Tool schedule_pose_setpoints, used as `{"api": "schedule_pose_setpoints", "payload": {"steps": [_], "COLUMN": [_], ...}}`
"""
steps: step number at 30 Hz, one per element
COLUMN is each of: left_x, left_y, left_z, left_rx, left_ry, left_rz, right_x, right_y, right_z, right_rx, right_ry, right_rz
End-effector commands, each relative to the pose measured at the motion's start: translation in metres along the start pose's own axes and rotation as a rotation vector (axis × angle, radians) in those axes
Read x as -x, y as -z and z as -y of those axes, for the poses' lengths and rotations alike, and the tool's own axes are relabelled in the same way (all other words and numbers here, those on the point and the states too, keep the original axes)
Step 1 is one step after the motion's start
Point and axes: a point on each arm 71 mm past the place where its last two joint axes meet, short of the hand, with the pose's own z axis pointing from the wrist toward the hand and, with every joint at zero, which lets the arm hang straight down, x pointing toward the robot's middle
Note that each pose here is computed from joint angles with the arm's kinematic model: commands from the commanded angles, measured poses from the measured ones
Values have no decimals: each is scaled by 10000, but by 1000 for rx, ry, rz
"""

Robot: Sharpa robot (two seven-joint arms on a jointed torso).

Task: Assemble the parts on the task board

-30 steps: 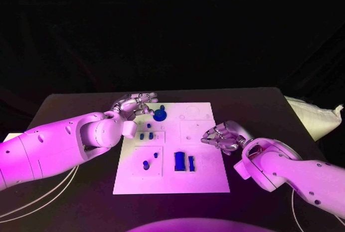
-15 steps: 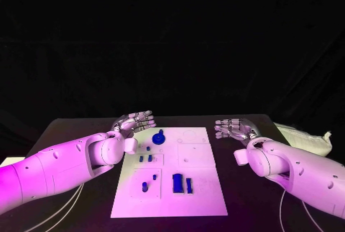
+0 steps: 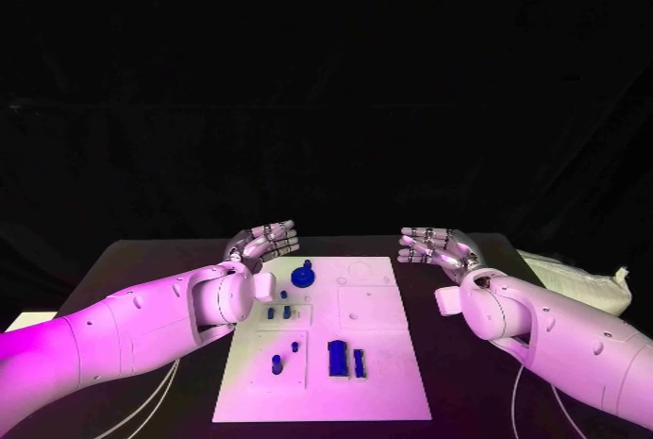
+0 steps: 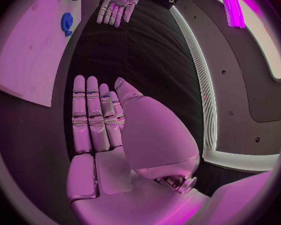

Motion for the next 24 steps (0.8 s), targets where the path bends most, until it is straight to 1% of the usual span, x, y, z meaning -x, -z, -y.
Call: {"api": "schedule_pose_setpoints", "payload": {"steps": [1, 4, 7, 11, 16, 20, 22, 24], "left_x": [-10, -53, -117, -255, -422, -492, -516, -523], "left_y": [14, 48, 103, 231, 405, 488, 516, 525], "left_z": [8, 24, 51, 124, 234, 289, 308, 314], "left_rx": [-2, -12, -29, -75, -146, -182, -195, -199], "left_ry": [-8, -32, -66, -139, -220, -253, -264, -267], "left_rz": [-1, 1, 5, 13, 23, 29, 31, 31], "right_x": [-13, -49, -104, -219, -369, -437, -463, -474], "right_y": [5, 20, 48, 129, 286, 380, 420, 439], "right_z": [-29, -79, -149, -283, -434, -494, -516, -525], "right_rx": [5, 17, 33, 61, 81, 83, 83, 83], "right_ry": [1, -1, -5, -9, -9, -4, -1, 0], "right_rz": [8, 20, 39, 81, 142, 172, 185, 190]}}
